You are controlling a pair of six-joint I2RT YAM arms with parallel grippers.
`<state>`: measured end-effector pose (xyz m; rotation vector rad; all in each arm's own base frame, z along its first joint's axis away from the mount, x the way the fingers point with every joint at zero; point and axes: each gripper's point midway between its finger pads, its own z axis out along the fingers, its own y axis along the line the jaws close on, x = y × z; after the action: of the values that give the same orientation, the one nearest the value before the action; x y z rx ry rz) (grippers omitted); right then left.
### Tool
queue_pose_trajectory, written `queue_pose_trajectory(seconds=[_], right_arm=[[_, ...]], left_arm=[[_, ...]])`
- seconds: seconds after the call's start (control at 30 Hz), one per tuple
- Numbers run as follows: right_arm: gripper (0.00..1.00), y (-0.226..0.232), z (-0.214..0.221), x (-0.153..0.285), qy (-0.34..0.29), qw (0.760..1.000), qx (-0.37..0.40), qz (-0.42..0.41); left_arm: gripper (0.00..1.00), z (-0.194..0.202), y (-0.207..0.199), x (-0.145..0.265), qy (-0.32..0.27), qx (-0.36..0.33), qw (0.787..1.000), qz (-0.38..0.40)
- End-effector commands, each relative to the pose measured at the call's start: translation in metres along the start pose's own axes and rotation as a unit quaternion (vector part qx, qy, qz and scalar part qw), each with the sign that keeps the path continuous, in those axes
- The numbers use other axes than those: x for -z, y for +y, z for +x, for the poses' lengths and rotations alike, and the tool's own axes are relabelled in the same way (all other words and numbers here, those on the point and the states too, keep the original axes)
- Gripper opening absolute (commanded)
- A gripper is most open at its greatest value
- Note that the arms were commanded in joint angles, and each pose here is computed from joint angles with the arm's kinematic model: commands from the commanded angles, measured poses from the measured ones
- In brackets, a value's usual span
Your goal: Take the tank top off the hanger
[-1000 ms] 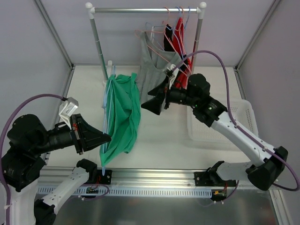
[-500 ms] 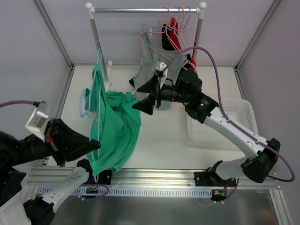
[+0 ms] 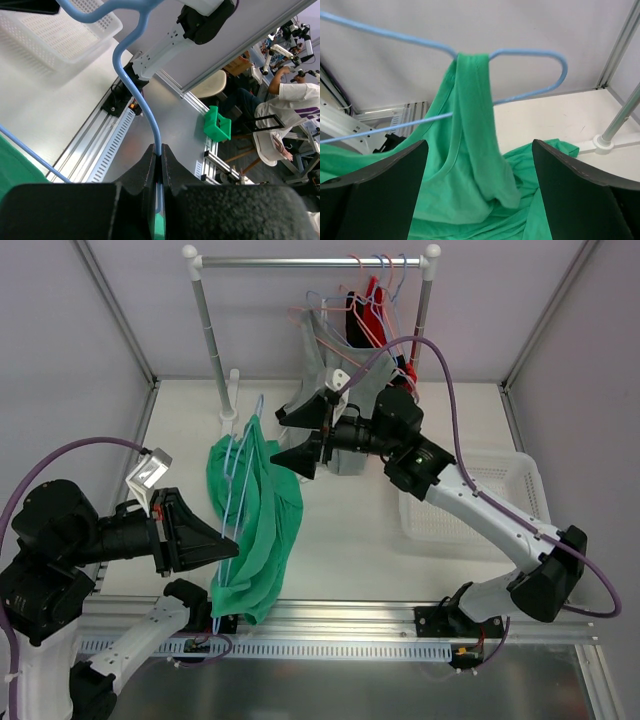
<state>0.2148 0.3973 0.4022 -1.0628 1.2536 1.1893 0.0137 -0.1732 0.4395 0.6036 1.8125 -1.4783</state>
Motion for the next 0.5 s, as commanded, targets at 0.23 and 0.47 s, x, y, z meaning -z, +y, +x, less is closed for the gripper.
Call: queue_pose_trajectory(seconds=[0.23, 0.47], right_arm=[[0.78, -0.004, -0.047, -0.031, -0.074, 0.997, 0.023, -0.026], [0.17, -0.002, -0.045, -0.032, -0.076, 0.996, 0.02, -0.033]], left_arm=[[0.0, -0.003, -0.009, -0.002, 0.0, -0.011, 0.999, 0.031], [0.0, -0.004, -0.006, -0.004, 0.003, -0.012, 0.999, 0.03]])
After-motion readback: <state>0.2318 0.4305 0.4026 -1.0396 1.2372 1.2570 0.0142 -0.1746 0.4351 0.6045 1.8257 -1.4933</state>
